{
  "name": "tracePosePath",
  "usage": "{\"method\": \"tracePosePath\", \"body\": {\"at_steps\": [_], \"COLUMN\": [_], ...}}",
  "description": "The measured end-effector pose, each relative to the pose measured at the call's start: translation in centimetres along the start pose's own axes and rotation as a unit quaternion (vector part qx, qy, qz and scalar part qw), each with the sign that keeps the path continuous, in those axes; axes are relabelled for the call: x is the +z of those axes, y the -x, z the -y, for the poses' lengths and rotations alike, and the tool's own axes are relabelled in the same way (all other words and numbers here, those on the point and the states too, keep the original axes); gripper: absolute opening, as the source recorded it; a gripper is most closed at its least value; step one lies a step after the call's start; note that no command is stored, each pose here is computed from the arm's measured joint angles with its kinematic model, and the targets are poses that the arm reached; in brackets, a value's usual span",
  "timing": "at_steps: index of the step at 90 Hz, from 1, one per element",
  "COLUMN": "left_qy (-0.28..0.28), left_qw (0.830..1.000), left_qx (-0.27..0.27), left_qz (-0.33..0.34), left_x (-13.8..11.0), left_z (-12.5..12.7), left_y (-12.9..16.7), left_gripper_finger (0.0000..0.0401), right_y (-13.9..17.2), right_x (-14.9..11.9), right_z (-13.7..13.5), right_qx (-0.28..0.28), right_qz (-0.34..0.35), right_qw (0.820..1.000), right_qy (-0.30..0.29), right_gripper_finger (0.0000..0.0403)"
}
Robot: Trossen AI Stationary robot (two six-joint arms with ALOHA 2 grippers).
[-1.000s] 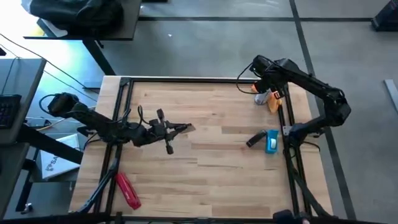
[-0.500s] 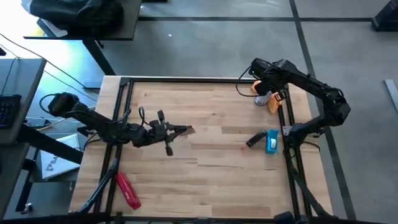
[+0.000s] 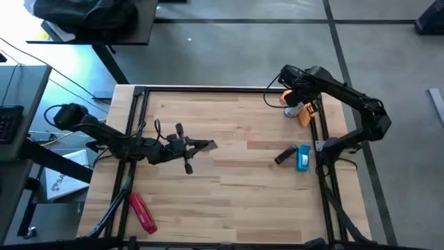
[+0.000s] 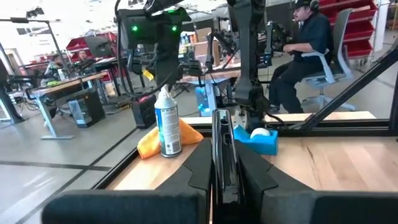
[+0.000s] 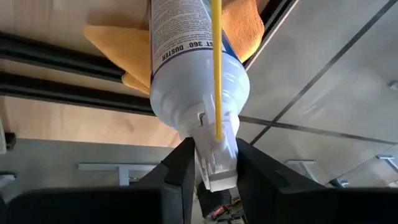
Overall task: Apply microfiber cloth
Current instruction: Spray the cellphone using the spray bottle
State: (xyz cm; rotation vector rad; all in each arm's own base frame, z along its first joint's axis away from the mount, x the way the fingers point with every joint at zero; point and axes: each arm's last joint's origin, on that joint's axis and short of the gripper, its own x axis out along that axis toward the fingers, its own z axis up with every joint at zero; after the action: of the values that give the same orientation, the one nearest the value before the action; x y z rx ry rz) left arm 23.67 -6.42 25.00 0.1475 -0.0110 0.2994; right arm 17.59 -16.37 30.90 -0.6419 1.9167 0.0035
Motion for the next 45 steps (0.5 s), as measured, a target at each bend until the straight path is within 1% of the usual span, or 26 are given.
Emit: {"method": "tracePosePath", "body": {"at_steps": [11, 29, 40, 45], "left_qy": [0.0, -0.004, -0.003, -0.003], "left_qw": [1.0, 1.0, 1.0, 1.0], "left_qx": [-0.002, -0.002, -0.001, -0.001], "left_qz": [0.0, 0.002, 0.002, 0.002], "left_x": [0.0, 0.1, 0.1, 0.1], "left_z": [0.1, 0.2, 0.2, 0.2], "left_y": [0.1, 0.1, 0.1, 0.1], "left_gripper_finger": [0.0017, 0.0017, 0.0017, 0.0017], "right_y": [0.4, 1.2, 1.8, 2.5], "right_x": [0.4, 1.3, 1.9, 2.1], "right_z": [-0.5, -1.7, -2.4, -2.5], "right_qx": [0.004, 0.008, 0.007, 0.0], "right_qz": [-0.01, -0.021, -0.028, -0.02], "right_qw": [1.0, 0.999, 0.997, 0.997], "right_qy": [-0.017, -0.049, -0.065, -0.079], "right_gripper_finger": [0.0065, 0.0021, 0.002, 0.002]}}
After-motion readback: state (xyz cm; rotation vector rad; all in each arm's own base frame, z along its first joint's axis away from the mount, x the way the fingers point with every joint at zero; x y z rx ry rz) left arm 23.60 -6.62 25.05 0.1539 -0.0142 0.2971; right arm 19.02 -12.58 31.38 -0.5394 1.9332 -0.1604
